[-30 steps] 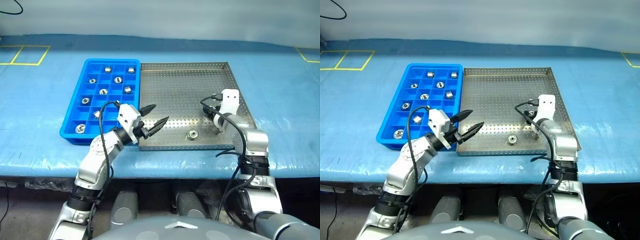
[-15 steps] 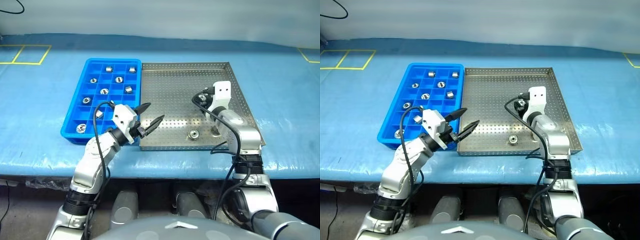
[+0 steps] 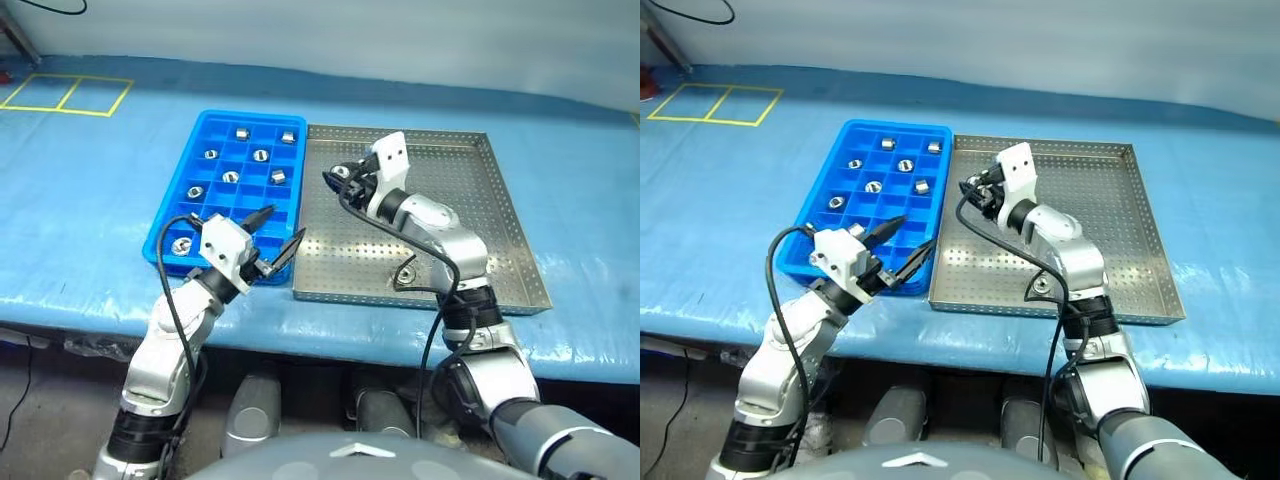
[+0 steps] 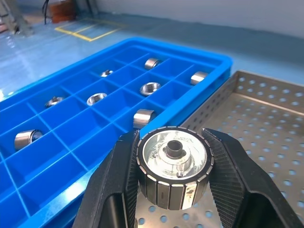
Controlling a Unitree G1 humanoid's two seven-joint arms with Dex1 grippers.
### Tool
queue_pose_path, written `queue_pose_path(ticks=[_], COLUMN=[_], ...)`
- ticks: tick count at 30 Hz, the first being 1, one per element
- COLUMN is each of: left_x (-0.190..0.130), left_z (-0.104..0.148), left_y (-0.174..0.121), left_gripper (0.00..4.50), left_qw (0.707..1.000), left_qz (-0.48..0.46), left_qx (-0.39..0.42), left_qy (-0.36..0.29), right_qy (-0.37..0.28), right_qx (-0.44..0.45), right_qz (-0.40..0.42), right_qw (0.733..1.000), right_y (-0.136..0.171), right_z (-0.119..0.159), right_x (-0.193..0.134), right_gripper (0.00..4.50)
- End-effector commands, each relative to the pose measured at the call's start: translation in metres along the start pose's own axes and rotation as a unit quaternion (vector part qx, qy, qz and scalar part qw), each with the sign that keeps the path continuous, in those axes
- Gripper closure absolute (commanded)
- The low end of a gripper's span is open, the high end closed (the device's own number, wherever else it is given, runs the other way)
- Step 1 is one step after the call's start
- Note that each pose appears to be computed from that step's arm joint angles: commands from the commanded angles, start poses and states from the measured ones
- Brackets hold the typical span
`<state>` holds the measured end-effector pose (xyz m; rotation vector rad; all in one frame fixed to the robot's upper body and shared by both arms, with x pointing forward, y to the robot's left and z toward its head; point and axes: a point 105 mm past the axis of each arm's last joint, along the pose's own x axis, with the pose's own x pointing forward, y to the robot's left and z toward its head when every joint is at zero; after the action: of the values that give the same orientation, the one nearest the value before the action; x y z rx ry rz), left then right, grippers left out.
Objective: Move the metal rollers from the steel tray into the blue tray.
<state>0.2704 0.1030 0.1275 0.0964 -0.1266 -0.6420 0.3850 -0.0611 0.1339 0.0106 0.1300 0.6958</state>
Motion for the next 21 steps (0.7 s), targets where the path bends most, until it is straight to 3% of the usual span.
queue_pose_path(ticks=[1,12,21], left_x=[-0.005,-0.013,-0.008], left_z=[0.012,0.005,0.002], left_y=[-0.001,-0.001,-0.003], left_gripper=[1.15,1.15,1.15], left_qw=[1.0,0.999,0.999], left_qz=[0.011,0.026,0.021], left_qx=[0.023,0.029,0.035], left_qy=[-0.014,0.006,0.013], right_qy=[-0.018,-0.013,0.017], right_qx=[-0.024,-0.038,-0.062], right_qz=[0.029,0.068,-0.037], right_qw=[0.999,0.997,0.997], right_y=[0.01,0.04,0.017], right_z=[0.015,0.011,0.0], right_x=[0.008,0.035,0.052], right_gripper=[2.79,2.79,2.79])
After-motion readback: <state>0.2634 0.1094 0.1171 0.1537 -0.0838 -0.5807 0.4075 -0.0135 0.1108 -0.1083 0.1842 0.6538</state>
